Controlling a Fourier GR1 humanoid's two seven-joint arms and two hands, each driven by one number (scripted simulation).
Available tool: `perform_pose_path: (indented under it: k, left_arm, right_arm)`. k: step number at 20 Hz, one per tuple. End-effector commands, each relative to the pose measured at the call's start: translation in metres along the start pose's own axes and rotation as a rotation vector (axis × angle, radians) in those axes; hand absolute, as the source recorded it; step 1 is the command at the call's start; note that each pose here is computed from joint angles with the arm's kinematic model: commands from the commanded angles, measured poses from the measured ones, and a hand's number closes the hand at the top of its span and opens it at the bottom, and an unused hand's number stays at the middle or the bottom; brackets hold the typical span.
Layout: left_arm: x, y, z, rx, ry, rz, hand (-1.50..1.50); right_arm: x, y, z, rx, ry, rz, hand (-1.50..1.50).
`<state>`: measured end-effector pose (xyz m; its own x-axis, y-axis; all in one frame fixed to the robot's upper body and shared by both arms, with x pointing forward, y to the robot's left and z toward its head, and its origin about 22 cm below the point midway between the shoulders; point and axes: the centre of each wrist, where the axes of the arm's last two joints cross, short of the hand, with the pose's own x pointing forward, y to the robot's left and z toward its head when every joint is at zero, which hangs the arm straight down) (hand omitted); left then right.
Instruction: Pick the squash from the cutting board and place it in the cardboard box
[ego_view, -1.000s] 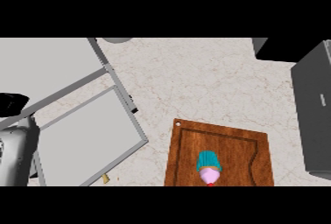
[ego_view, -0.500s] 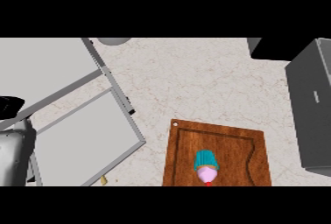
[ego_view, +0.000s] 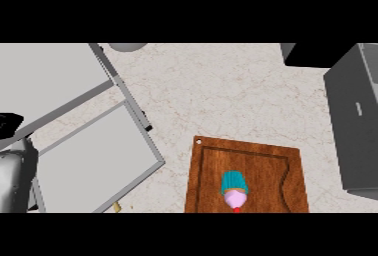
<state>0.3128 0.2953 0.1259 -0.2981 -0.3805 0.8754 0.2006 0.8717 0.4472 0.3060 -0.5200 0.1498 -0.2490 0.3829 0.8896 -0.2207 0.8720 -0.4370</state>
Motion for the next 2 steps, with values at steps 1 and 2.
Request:
perform_pose_path:
  k: [1,2]
  left_arm:
    - [-0.013,-0.04,-0.002,-0.057,-0.026,0.068,0.0]
    - [-0.013,-0.042,0.0,-0.06,-0.017,0.091,0.0]
  right_arm:
    - [-0.009,-0.009,0.0,-0.016,-0.049,-0.24,-1.5]
    - [0.0,-0.02,0.003,-0.031,-0.048,-0.24,-1.5]
